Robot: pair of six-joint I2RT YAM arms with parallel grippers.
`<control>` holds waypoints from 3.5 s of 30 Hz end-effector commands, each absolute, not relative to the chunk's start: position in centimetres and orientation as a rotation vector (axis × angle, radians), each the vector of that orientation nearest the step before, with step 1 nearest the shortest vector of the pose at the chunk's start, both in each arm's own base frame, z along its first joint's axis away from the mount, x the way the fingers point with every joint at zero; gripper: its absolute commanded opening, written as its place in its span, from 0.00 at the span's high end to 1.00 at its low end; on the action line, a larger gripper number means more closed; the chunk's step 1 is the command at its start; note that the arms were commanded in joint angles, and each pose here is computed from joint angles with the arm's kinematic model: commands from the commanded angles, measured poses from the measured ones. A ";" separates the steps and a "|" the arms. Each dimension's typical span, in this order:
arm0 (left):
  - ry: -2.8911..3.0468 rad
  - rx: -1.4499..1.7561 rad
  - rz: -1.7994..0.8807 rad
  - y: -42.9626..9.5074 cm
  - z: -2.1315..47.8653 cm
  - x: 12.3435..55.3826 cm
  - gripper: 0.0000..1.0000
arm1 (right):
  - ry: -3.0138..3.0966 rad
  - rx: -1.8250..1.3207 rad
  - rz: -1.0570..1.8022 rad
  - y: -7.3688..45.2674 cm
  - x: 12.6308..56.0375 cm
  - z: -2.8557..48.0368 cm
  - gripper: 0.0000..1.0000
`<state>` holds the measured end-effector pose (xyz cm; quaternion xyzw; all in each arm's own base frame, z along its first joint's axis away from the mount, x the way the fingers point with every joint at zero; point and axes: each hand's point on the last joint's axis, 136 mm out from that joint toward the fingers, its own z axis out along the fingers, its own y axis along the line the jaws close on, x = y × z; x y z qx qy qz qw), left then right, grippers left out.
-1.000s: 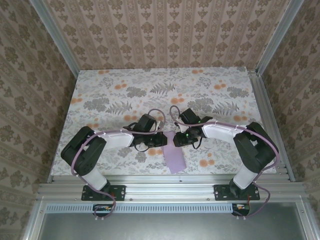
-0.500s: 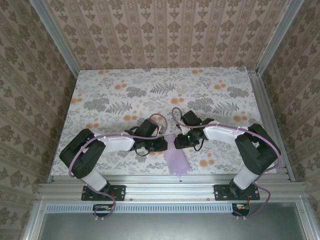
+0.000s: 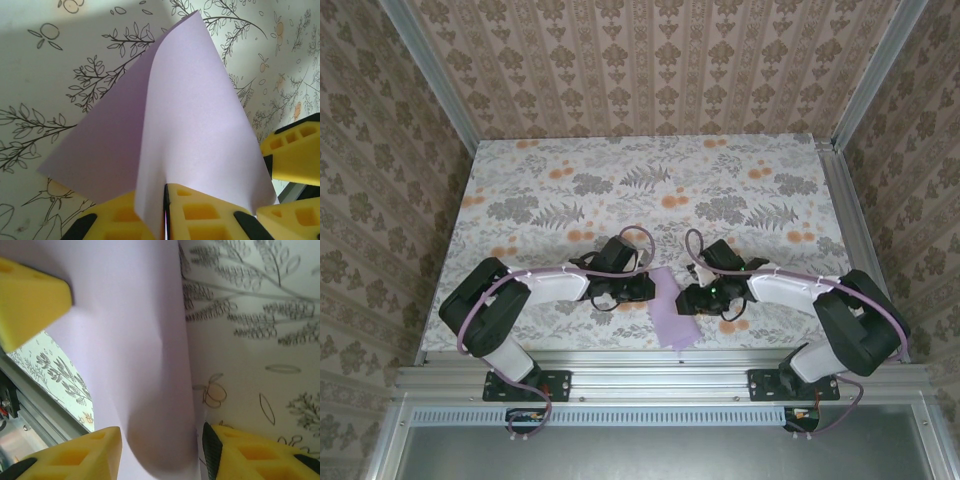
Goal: Fold a paper plane with a square sheet of paper (pick it up from the middle)
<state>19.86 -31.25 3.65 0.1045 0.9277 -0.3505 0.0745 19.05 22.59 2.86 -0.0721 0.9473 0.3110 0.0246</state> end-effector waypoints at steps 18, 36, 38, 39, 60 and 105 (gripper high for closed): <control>2.767 0.340 -1.128 -32.4 6.3 21.3 0.88 | 2.787 -0.073 1.255 26.1 20.7 4.4 0.70; 2.826 0.461 -1.057 -32.6 4.9 22.9 0.87 | 2.893 -0.137 0.965 23.3 20.3 2.3 0.60; 2.836 0.480 -1.045 -32.7 4.7 23.0 0.87 | 2.887 -0.149 0.938 23.0 20.6 2.7 0.56; 2.839 0.485 -1.039 -32.7 4.7 23.1 0.87 | 2.883 -0.154 0.925 22.9 20.8 2.8 0.55; 2.837 0.556 -1.066 -34.3 4.7 24.1 0.86 | 2.836 -0.148 0.858 21.0 25.1 3.8 0.46; 2.769 0.393 -1.185 -34.7 6.2 23.9 0.47 | 2.909 -0.106 0.704 19.2 25.4 0.5 0.68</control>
